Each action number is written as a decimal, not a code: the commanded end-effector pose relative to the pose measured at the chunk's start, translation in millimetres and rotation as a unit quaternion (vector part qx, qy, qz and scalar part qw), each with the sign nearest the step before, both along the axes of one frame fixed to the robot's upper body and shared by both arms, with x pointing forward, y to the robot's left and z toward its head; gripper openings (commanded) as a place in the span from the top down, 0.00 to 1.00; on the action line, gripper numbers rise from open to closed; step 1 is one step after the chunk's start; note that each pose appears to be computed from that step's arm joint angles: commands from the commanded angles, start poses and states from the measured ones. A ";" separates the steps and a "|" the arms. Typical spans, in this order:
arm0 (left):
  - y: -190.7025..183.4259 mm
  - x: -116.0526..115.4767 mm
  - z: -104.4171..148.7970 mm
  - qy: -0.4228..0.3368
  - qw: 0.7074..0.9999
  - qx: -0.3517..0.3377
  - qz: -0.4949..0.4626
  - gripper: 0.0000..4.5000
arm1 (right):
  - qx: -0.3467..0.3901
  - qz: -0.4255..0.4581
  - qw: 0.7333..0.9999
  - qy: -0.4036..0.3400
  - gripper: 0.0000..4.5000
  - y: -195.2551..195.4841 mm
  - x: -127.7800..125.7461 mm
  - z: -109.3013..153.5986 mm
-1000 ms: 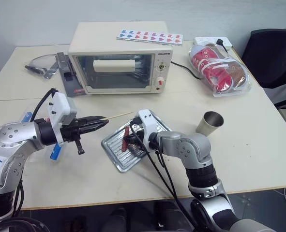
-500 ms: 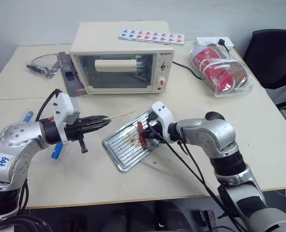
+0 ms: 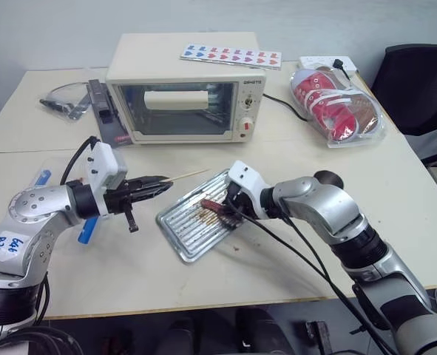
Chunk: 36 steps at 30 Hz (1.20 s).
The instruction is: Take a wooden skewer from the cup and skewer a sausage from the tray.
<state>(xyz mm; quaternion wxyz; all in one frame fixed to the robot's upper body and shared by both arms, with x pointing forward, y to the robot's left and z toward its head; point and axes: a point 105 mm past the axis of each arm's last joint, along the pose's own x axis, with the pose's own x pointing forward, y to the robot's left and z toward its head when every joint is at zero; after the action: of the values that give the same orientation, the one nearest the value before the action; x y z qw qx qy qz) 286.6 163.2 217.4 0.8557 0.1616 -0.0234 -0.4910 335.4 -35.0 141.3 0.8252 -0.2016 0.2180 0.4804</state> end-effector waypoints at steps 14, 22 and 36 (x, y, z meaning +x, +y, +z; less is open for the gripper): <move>-7.0 3.6 7.8 -0.021 1.000 -0.001 -0.016 1.00 | 0.031 -0.020 0.999 -0.020 0.73 8.6 -1.8 -5.3; -6.9 3.6 8.5 -0.021 1.000 0.001 -0.019 1.00 | 0.038 -0.021 0.999 -0.016 0.73 11.3 -4.3 -7.9; -8.9 5.5 8.3 -0.021 1.000 0.001 -0.021 1.00 | 0.037 -0.023 0.999 -0.019 0.83 7.8 -3.6 -4.2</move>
<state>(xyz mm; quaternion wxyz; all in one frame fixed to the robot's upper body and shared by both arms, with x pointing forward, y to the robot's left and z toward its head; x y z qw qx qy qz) 292.8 156.3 218.1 0.8477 0.1628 -0.0245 -0.5043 331.6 -24.9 128.0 0.8419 -0.1794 0.2033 0.4666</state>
